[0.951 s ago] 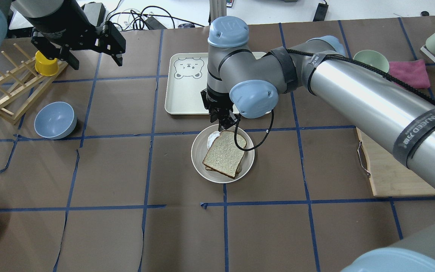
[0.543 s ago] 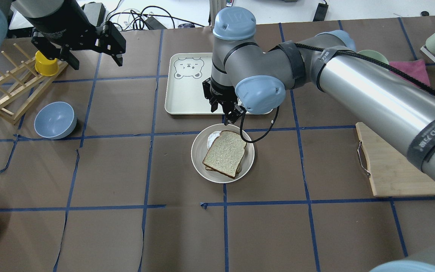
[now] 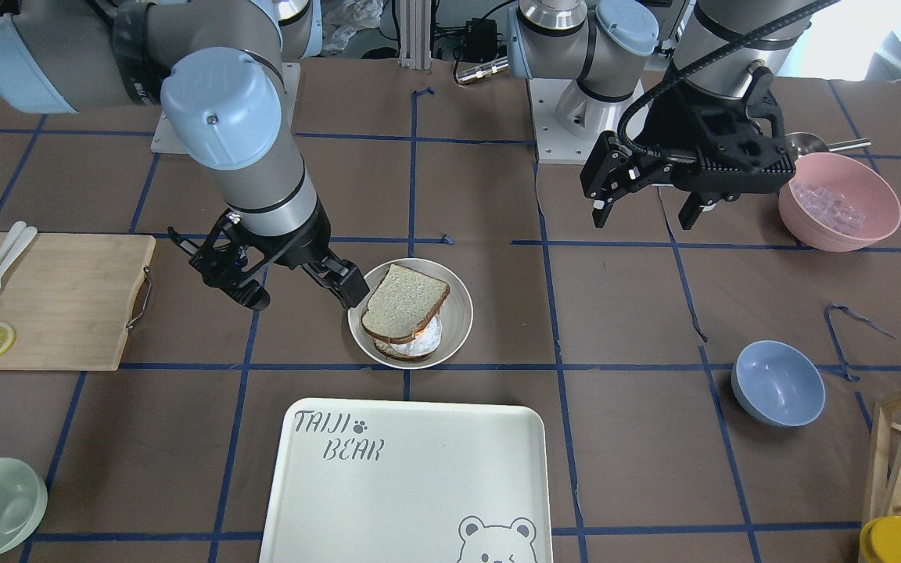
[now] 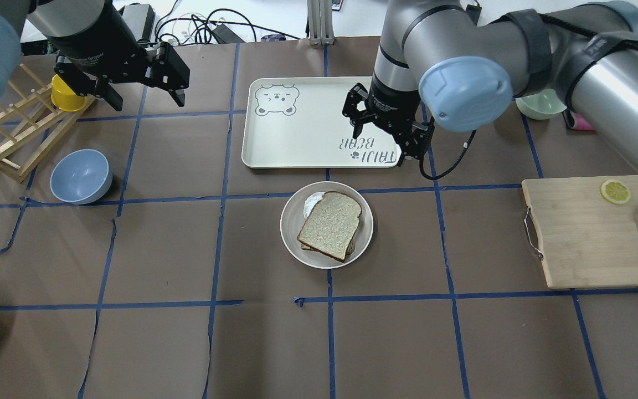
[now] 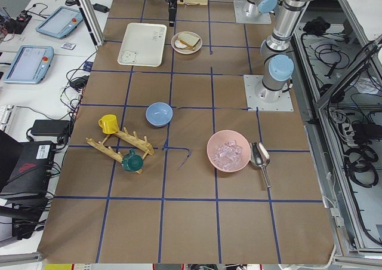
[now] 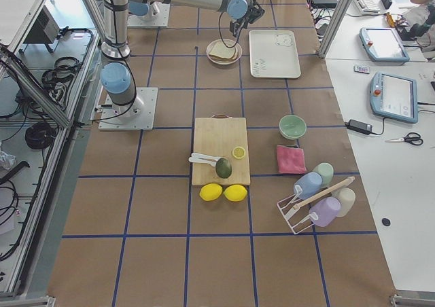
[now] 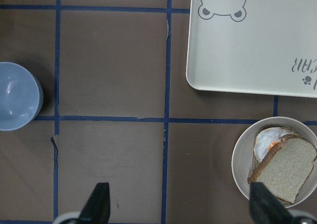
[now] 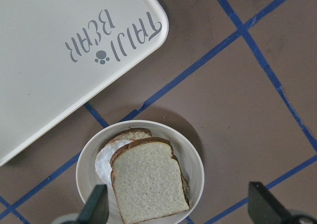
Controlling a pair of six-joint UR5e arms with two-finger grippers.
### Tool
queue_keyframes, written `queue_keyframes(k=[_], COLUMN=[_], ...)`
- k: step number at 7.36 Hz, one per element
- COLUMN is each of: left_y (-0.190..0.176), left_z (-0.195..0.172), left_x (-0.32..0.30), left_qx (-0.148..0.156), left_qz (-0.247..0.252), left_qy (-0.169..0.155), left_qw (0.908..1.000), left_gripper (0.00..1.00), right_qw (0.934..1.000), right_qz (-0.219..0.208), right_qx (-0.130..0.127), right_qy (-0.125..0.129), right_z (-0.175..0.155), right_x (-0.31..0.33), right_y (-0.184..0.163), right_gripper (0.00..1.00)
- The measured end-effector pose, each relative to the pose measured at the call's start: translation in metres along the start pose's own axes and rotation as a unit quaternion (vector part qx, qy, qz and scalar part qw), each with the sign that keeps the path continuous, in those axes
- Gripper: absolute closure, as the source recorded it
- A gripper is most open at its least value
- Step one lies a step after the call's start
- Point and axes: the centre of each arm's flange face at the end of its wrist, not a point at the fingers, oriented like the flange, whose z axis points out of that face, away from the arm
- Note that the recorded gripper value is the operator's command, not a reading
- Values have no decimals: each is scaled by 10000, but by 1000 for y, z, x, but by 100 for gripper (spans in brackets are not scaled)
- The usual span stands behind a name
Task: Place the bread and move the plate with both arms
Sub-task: 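Raise the right gripper away from the plate while the left arm moves forward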
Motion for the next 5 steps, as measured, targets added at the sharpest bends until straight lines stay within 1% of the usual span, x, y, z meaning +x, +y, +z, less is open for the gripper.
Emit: queue_keyframes(k=[1, 2, 3, 4, 5], left_y=[-1, 1, 5, 9, 12], left_z=[15, 35, 53, 69, 84], left_x=[1, 2, 2, 4, 11], left_qx=[-155, -347, -519, -614, -610], left_qz=[17, 9, 3, 12, 65], left_qy=[2, 2, 0, -1, -1], left_qw=[9999, 9994, 9987, 9981, 9981], left_gripper=[0, 0, 0, 0, 0], right_qw=[9995, 9976, 9938, 9873, 9809], right_qz=[-300, -660, -1054, -1499, -1829], right_qx=[28, 16, 33, 54, 34], right_qy=[115, 222, 347, 519, 664], right_z=[-13, -24, -36, -47, -57], right_x=[15, 29, 44, 61, 78], right_y=[-3, -3, -5, -10, -16], right_gripper=[0, 0, 0, 0, 0])
